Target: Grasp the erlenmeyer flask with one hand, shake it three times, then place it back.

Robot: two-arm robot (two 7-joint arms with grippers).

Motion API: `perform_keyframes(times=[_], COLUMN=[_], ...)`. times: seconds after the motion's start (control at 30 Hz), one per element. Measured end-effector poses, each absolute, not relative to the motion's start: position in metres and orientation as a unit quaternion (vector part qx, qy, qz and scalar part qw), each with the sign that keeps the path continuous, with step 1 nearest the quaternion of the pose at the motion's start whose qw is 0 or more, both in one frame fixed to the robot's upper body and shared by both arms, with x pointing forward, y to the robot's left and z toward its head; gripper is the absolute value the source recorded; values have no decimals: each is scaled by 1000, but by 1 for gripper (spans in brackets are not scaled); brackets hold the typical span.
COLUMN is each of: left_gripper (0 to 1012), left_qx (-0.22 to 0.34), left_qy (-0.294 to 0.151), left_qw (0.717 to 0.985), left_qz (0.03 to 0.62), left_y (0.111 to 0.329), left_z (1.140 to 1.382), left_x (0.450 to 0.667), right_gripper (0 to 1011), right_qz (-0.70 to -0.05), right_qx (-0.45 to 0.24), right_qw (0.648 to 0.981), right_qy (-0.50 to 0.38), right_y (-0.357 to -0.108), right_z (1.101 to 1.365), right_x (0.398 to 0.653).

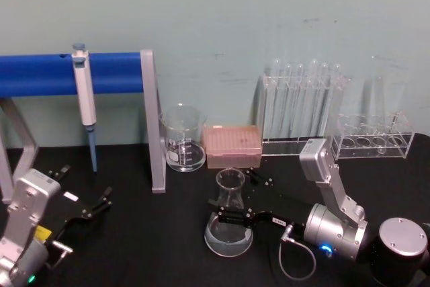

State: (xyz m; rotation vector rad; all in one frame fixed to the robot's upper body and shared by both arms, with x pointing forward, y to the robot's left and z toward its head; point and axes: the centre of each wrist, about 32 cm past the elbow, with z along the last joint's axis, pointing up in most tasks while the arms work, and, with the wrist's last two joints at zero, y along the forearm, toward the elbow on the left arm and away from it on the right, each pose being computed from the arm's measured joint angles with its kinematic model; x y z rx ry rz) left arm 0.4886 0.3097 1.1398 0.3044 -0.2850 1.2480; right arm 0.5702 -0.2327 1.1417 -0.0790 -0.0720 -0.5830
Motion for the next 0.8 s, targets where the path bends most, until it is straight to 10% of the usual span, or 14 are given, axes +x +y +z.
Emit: perform_keyframes(times=[0.8], left_gripper=[1001], left_qx=[141], left_qy=[-132], left_qw=[791], left_qz=[580], left_y=[310], left_z=[1140], left_x=[489], right_gripper=[1003], right_qz=[-286], right_qx=[-42], right_qw=[957], right_qy=[-38], right_y=[-234], right_z=[1143], right_x=[570])
